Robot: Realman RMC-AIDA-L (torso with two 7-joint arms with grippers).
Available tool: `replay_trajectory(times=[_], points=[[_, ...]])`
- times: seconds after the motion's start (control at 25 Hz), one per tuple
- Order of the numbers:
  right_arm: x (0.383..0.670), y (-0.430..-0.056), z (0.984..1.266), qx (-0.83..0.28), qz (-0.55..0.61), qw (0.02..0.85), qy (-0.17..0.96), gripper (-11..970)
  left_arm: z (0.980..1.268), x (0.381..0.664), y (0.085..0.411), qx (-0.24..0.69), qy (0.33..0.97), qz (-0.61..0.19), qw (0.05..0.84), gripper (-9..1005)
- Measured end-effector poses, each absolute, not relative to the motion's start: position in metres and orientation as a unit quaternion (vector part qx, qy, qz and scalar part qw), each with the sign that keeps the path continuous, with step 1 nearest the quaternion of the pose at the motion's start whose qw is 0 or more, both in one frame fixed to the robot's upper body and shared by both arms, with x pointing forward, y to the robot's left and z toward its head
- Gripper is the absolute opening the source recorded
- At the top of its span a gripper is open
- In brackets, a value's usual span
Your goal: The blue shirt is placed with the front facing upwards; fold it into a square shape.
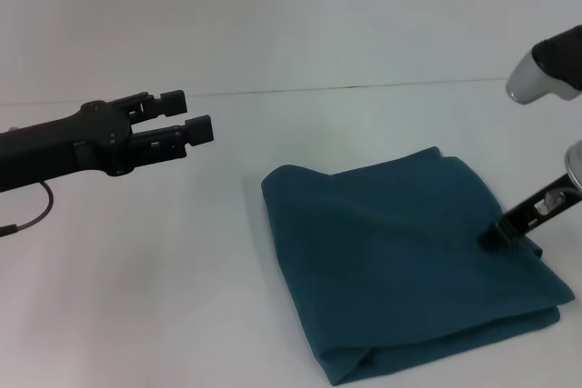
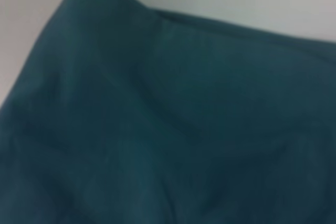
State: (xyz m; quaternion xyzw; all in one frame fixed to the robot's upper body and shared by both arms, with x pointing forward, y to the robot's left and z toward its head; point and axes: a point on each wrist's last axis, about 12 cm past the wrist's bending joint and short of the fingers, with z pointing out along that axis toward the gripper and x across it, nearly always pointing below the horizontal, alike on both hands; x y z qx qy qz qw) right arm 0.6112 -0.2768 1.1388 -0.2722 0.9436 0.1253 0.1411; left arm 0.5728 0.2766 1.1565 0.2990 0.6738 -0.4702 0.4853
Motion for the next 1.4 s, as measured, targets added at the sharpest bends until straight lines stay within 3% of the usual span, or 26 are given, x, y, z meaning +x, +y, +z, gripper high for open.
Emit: replay_trajectory(times=[0.64, 1.04, 1.4], points=[[0.605, -0.298, 1.134, -0.252, 0.069, 0.105, 0.959, 40, 1.156, 0.572, 0.277, 0.299, 0.674, -0.469, 0.487, 823], [0.613, -0.314, 1.189, -0.234, 0.199, 0.270, 0.913, 40, 1.155, 0.573, 0.277, 0.296, 0.675, -0.469, 0.487, 822], [0.573, -0.347, 1.171, -0.327, 0.270, 0.418, 0.803, 126, 1.151, 0.575, 0.277, 0.278, 0.685, -0.466, 0.487, 823]])
